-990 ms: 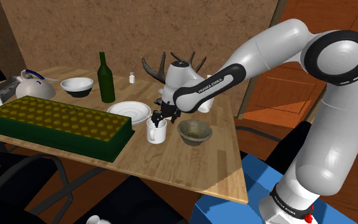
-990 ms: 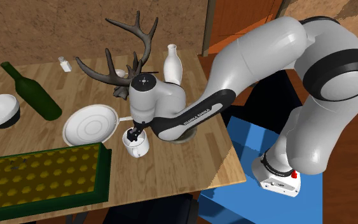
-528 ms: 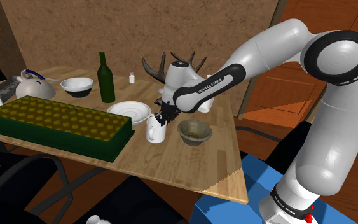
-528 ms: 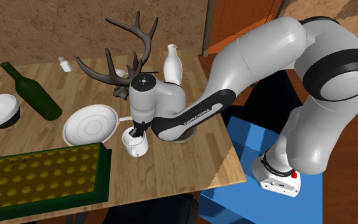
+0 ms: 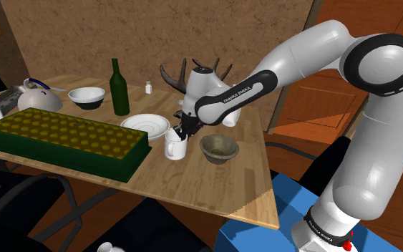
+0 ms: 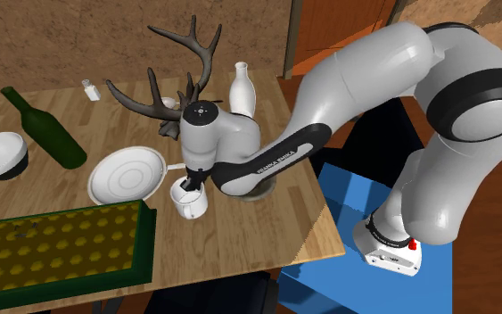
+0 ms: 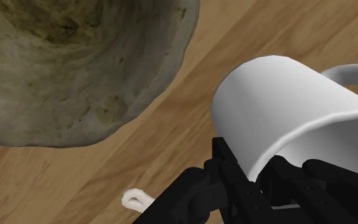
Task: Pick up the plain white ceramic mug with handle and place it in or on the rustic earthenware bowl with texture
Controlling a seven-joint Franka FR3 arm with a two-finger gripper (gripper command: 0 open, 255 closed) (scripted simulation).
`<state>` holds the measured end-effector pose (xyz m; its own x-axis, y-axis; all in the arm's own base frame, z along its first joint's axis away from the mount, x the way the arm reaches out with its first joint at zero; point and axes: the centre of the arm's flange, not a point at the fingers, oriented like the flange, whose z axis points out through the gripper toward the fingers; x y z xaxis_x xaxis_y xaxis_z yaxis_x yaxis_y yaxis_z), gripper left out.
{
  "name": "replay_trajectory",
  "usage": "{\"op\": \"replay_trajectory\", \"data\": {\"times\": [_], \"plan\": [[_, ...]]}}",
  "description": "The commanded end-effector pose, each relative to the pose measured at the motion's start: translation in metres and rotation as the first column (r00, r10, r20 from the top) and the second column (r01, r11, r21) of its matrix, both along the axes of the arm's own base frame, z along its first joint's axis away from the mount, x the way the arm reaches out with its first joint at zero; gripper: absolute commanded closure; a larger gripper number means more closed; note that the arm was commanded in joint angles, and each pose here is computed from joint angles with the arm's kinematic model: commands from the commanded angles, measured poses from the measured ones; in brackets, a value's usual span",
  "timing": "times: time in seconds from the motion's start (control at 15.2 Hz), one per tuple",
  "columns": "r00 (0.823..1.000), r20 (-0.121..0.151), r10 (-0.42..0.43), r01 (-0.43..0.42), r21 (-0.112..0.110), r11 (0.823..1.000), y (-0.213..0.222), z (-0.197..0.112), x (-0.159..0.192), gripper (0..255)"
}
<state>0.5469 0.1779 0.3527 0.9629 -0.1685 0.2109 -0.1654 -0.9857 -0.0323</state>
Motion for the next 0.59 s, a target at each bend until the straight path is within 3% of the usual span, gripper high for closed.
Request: {"op": "replay_trajectory", "data": {"times": [0.0,0.53], "plan": [[1.000,0.001,0.000,0.000,0.000,1.000,0.000,0.010,-0.001,255],[1.000,0.001,0.000,0.000,0.000,1.000,0.000,0.052,-0.001,255]]}}
